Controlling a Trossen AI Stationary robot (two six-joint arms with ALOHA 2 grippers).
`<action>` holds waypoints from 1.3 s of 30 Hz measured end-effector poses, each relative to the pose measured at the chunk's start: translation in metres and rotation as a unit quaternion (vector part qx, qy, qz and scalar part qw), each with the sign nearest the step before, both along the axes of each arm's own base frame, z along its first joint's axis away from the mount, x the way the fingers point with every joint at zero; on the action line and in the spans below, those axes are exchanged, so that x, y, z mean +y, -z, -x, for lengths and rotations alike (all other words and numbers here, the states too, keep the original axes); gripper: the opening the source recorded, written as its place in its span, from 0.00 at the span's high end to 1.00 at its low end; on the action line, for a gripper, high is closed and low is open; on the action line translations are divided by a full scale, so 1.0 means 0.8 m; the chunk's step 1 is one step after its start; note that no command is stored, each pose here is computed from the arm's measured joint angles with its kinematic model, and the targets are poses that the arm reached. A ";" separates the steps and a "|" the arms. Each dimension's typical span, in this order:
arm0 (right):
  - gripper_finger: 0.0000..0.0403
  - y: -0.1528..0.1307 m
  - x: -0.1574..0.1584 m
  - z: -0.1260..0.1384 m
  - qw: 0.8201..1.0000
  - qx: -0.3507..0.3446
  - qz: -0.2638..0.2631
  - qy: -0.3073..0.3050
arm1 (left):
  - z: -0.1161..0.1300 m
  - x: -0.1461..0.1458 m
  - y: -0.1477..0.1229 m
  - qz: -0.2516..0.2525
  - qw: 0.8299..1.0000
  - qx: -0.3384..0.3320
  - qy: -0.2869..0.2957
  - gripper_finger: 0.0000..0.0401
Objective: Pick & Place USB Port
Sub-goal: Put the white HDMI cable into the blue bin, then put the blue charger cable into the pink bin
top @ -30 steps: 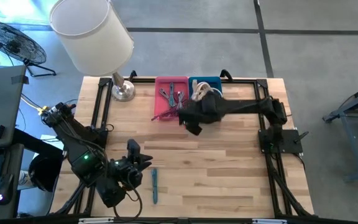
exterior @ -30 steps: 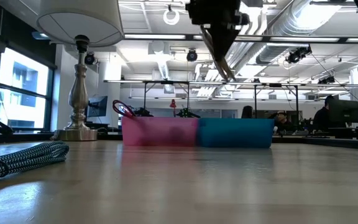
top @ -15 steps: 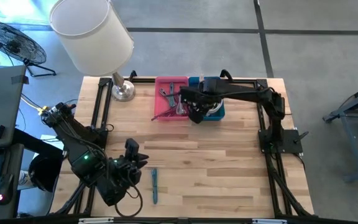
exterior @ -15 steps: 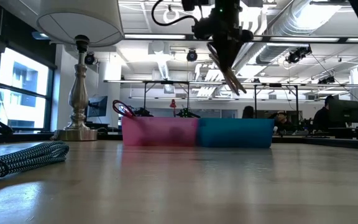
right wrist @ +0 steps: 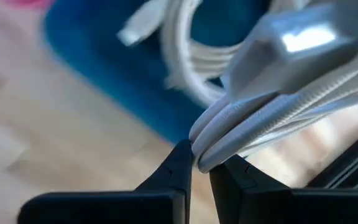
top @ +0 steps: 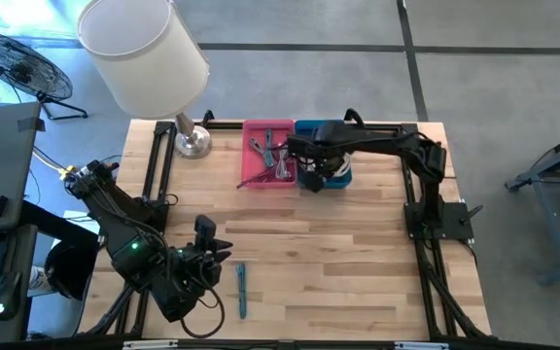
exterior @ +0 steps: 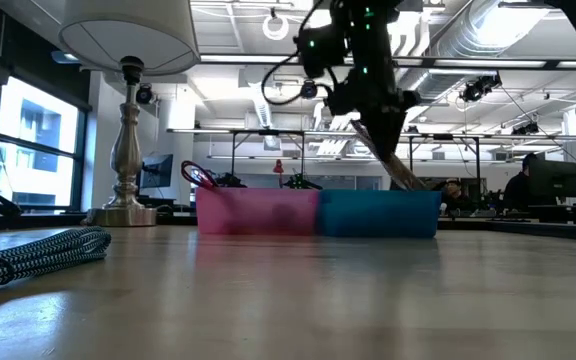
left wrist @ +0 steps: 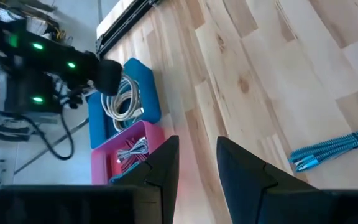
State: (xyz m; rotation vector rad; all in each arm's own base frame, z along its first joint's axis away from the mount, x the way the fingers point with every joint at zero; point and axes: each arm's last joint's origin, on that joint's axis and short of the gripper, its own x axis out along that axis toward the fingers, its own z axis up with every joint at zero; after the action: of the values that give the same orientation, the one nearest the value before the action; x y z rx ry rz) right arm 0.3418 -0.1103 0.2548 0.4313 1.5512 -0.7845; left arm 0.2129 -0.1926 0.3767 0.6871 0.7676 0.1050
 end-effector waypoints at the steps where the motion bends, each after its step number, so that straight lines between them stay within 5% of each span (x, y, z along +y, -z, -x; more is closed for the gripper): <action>1: 0.90 0.006 -0.003 0.001 1.000 0.006 0.017 0.000 | 0.000 0.000 0.000 -0.002 1.000 -0.002 -0.001 0.74; 5: 0.78 0.018 -0.009 0.001 0.998 0.013 0.062 -0.008 | 0.000 0.001 -0.001 -0.013 1.000 -0.012 -0.007 0.74; 16: 0.67 0.019 -0.003 -0.021 0.993 -0.065 0.024 -0.098 | 0.002 0.005 0.000 -0.043 0.999 -0.014 -0.014 0.74; 25: 0.68 -0.048 0.023 -0.031 0.987 -0.085 0.038 -0.131 | 0.003 0.008 -0.008 -0.078 0.997 -0.028 -0.008 0.74; 28: 0.68 -0.080 0.046 -0.034 0.982 -0.098 0.052 -0.154 | 0.006 0.009 -0.025 -0.024 0.999 -0.035 -0.009 0.74; 33: 0.68 -0.121 0.102 -0.035 0.968 -0.120 0.096 -0.199 | 0.014 0.008 -0.044 0.138 0.990 0.003 -0.014 0.74; 39: 0.68 -0.137 0.189 -0.031 0.943 -0.140 0.145 -0.266 | 0.018 0.005 -0.026 0.160 0.983 0.090 0.006 0.74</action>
State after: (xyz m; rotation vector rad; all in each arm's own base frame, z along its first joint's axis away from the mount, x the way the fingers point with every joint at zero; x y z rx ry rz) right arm 0.3666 0.0412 0.3642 -0.0968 1.1788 -0.4888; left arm 0.1985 -0.1882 0.3975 0.3986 0.9290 -0.0917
